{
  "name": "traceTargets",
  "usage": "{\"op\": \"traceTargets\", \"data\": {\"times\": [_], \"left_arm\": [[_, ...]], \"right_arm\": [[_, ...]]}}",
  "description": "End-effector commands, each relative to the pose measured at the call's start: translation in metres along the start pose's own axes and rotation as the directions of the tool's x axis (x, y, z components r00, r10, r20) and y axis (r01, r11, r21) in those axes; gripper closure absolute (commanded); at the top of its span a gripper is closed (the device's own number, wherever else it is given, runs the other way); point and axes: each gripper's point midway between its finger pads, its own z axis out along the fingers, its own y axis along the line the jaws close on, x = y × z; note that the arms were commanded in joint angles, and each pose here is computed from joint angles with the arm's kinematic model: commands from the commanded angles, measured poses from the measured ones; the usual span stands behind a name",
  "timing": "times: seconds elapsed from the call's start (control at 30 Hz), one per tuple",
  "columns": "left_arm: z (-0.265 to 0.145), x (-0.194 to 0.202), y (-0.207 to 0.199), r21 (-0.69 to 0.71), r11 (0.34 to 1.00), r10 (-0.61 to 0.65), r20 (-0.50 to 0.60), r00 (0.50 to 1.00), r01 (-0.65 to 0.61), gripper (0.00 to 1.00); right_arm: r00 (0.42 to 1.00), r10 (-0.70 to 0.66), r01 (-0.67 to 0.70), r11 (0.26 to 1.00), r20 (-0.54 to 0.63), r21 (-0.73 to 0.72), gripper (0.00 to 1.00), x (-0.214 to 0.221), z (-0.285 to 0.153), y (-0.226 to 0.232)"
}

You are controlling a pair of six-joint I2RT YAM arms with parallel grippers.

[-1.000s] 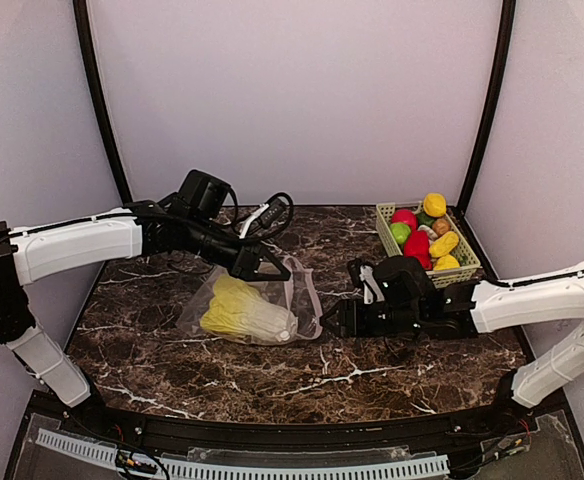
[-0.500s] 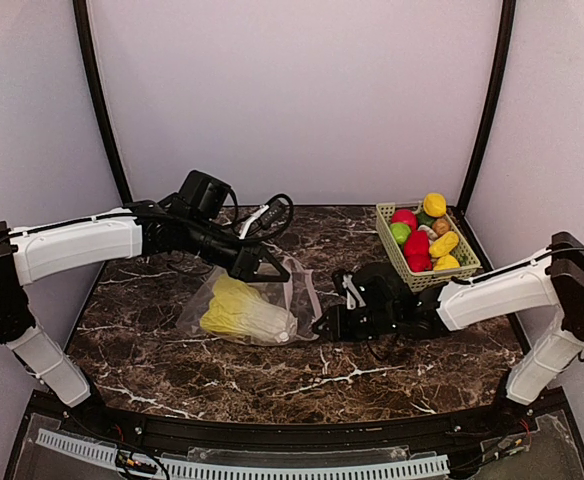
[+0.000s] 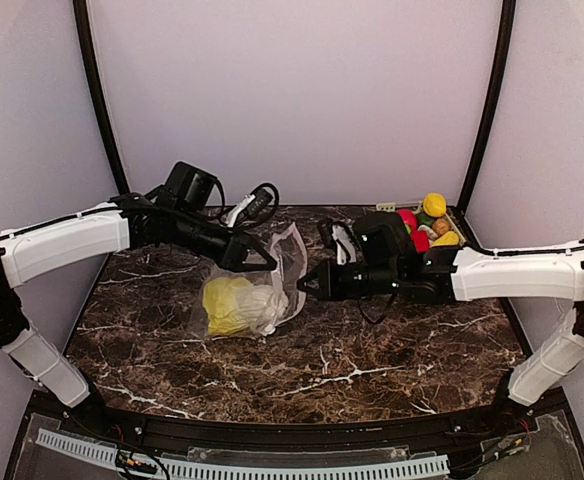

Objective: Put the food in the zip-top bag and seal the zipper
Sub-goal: Adjust the zipper food storage bag at the center of the board.

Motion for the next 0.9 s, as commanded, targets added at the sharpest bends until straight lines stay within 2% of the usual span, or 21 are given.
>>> {"op": "traceTargets", "data": {"times": [0.0,0.2,0.4,0.53,0.67,0.87], "left_arm": [[-0.055,-0.042,-0.028,-0.055,0.995,0.092,0.14,0.986,-0.084,0.99],[-0.091,-0.071,-0.057,-0.085,0.987,0.152,0.232,0.961,-0.136,0.99],[-0.091,-0.072,-0.056,-0.086,0.989,0.136,0.23,0.964,-0.119,0.99],[-0.098,-0.081,-0.056,-0.129,0.978,0.194,0.244,0.95,-0.167,0.99],[-0.098,-0.079,-0.044,-0.182,0.965,0.223,0.201,0.954,-0.187,0.99],[-0.079,-0.063,-0.023,-0.171,0.969,0.2,0.127,0.972,-0.177,0.99]], "right_arm": [[0.987,-0.123,0.131,0.988,0.102,-0.082,1.0,-0.054,-0.038,0.061],[0.979,-0.149,0.166,0.979,0.139,-0.121,1.0,-0.07,-0.056,0.086],[0.976,-0.166,0.182,0.977,0.137,-0.108,1.0,-0.065,-0.057,0.087],[0.976,-0.167,0.179,0.98,0.139,-0.084,1.0,-0.063,-0.056,0.08],[0.981,-0.153,0.159,0.986,0.12,-0.043,1.0,-0.054,-0.05,0.065],[0.998,-0.059,0.059,0.998,0.009,-0.03,1.0,-0.013,-0.027,0.035]]}}
